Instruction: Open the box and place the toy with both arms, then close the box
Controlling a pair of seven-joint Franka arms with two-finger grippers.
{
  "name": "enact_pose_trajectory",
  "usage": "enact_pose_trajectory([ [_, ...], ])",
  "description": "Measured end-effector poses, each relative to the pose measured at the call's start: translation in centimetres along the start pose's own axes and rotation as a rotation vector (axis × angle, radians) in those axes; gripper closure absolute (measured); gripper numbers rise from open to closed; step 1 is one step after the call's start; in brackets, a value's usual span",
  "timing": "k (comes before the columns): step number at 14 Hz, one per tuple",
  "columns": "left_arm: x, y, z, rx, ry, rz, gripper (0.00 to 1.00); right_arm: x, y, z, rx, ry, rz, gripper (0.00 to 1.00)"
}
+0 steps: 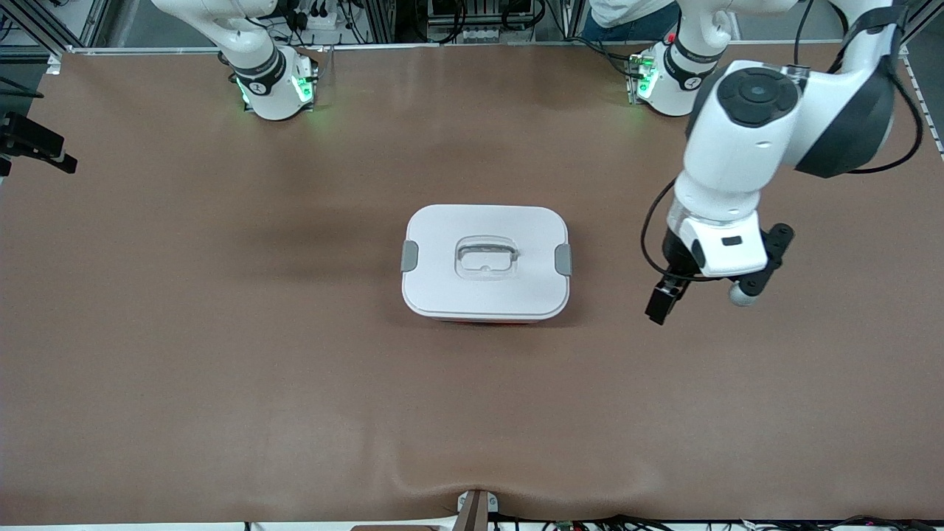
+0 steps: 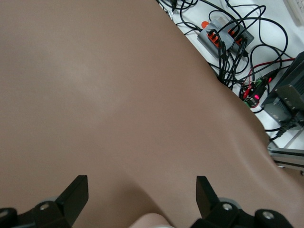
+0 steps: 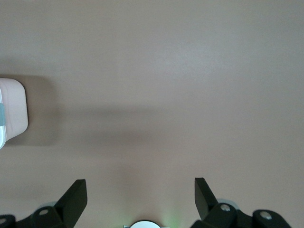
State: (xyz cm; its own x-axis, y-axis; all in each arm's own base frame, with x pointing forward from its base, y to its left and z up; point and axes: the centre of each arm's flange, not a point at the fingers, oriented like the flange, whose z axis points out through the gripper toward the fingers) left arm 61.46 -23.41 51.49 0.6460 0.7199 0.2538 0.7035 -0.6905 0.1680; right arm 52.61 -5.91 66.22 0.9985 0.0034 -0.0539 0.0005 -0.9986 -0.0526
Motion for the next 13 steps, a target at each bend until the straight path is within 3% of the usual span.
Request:
enact_pose_trajectory([
  [8,11.1,-5.3,-1.6,-0.027,-0.091,0.287,0.0,0.0,0.1,0.0,-0.004,0.0,0.002,0.0],
  [13,11.3,-7.1,-4.2,0.016,-0.131,0.439,0.0,0.0,0.1,0.0,-0.005,-0.001,0.002,0.0],
])
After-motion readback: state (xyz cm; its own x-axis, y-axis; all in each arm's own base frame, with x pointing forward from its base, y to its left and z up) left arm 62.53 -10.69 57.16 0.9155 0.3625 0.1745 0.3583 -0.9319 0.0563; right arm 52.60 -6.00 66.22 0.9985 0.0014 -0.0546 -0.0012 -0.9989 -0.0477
